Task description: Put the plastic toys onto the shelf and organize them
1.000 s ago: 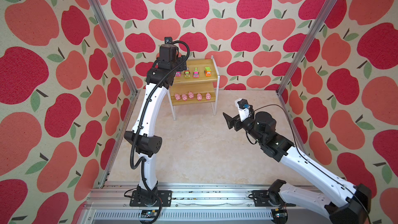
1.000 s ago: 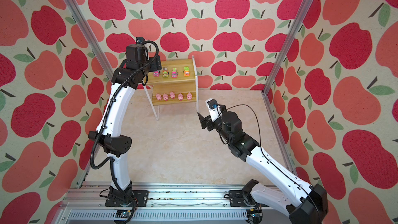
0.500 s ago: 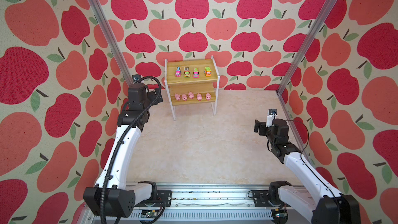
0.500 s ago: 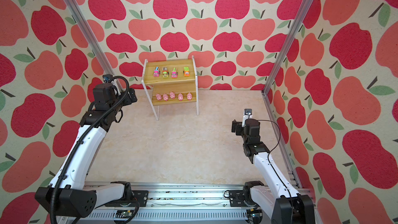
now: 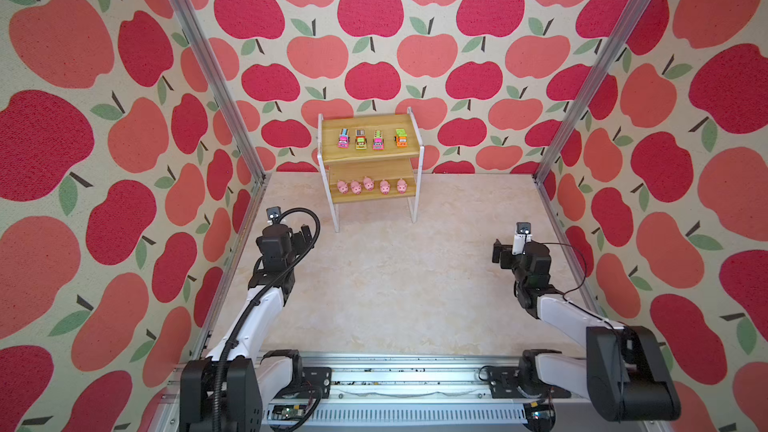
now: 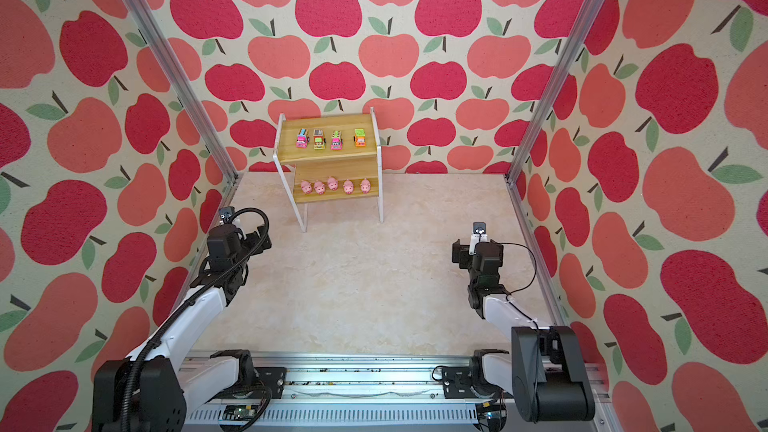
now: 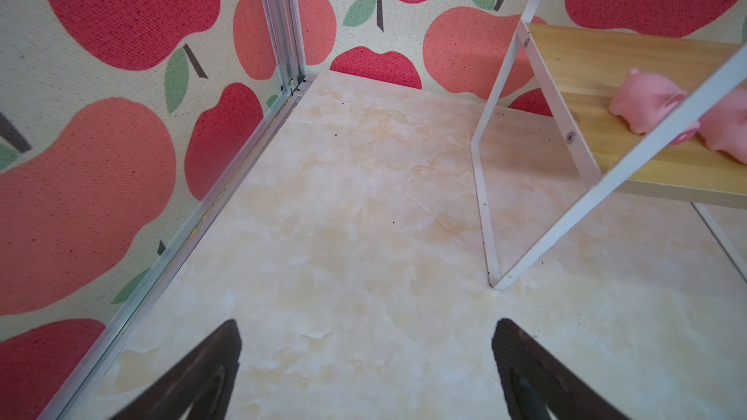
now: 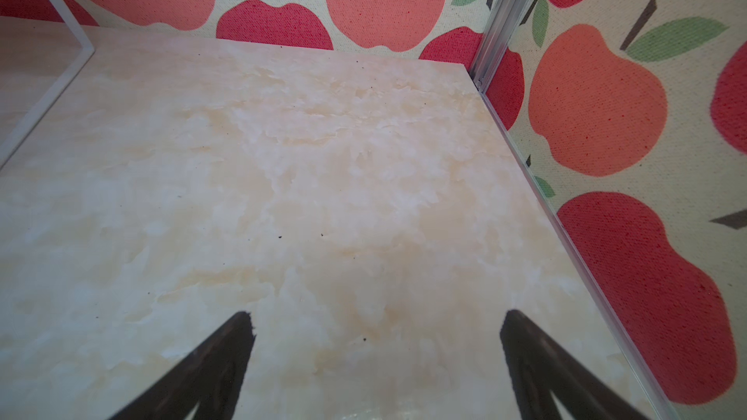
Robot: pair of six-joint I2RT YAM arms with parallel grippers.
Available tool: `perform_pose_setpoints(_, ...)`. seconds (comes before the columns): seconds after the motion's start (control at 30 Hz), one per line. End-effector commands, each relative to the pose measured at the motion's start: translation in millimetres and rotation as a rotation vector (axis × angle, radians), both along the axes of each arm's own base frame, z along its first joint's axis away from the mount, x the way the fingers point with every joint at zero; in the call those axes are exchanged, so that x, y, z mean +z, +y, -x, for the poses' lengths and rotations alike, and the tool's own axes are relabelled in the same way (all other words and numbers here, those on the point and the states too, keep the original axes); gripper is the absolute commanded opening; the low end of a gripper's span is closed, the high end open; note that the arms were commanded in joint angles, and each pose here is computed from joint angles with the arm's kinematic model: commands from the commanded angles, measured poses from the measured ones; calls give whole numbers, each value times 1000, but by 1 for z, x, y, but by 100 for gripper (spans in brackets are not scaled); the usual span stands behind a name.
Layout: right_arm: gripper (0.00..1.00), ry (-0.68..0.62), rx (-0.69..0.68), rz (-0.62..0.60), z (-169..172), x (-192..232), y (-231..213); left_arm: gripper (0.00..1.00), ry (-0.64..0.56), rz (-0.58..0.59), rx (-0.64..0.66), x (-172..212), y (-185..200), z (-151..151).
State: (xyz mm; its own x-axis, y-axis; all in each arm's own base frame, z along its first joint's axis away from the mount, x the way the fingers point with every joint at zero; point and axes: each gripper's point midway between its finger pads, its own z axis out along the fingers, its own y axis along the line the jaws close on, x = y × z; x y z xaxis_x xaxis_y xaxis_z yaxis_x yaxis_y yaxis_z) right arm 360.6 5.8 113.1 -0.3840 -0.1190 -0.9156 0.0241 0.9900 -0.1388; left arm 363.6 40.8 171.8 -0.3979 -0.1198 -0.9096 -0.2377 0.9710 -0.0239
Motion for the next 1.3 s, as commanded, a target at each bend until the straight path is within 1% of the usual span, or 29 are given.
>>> perform_pose_setpoints(0.0,99,-106,54,-36,-12,13,6,99,-101,-36,7,9,9,-15)
perform_pose_setpoints(0.17,99,-111,76,-42,-18,9,9,99,-70,-23,4,-23,14,-21)
perform_pose_setpoints(0.3,99,-119,83,-39,-21,6,9,99,-62,-50,-18,-45,13,-21)
perform_pose_setpoints(0.57,99,-107,90,-43,-28,-5,9,99,-96,-17,-60,-59,13,-23)
perform_pose_setpoints(0.63,99,-107,94,-47,-30,-13,10,99,-105,-10,-60,-69,14,-23)
perform_pose_setpoints(0.7,99,-120,101,-45,-31,-18,11,99,-97,-15,-68,-83,12,-25)
perform_pose_setpoints(0.73,99,-136,99,-42,-30,-16,11,99,-104,-36,-69,-86,11,-28)
perform_pose_setpoints(0.77,99,-127,99,-42,-28,-18,11,99,-88,-51,-47,-90,13,-30)
perform_pose_setpoints(0.8,99,-119,103,-44,-30,-18,12,99,-45,-46,-45,-93,12,-30)
perform_pose_setpoints(0.83,99,-106,113,-41,-33,-19,14,99,-36,-42,-45,-92,11,-31)
perform_pose_setpoints(0.9,99,-47,107,-39,-39,-24,14,99,-88,-66,-46,-88,12,-32)
perform_pose_setpoints(0.97,99,-57,109,-35,-40,-23,14,99,-52,-54,-33,-91,13,-30)
perform_pose_setpoints(1.03,99,-54,110,-33,-39,-24,14,99,-76,-66,-32,-89,13,-32)
perform_pose_setpoints(1.1,99,-67,111,-33,-38,-22,14,99,-61,-66,-31,-91,13,-31)
perform_pose_setpoints(1.27,99,-69,117,-31,-37,-22,16,99,-70,-70,-32,-89,12,-31)
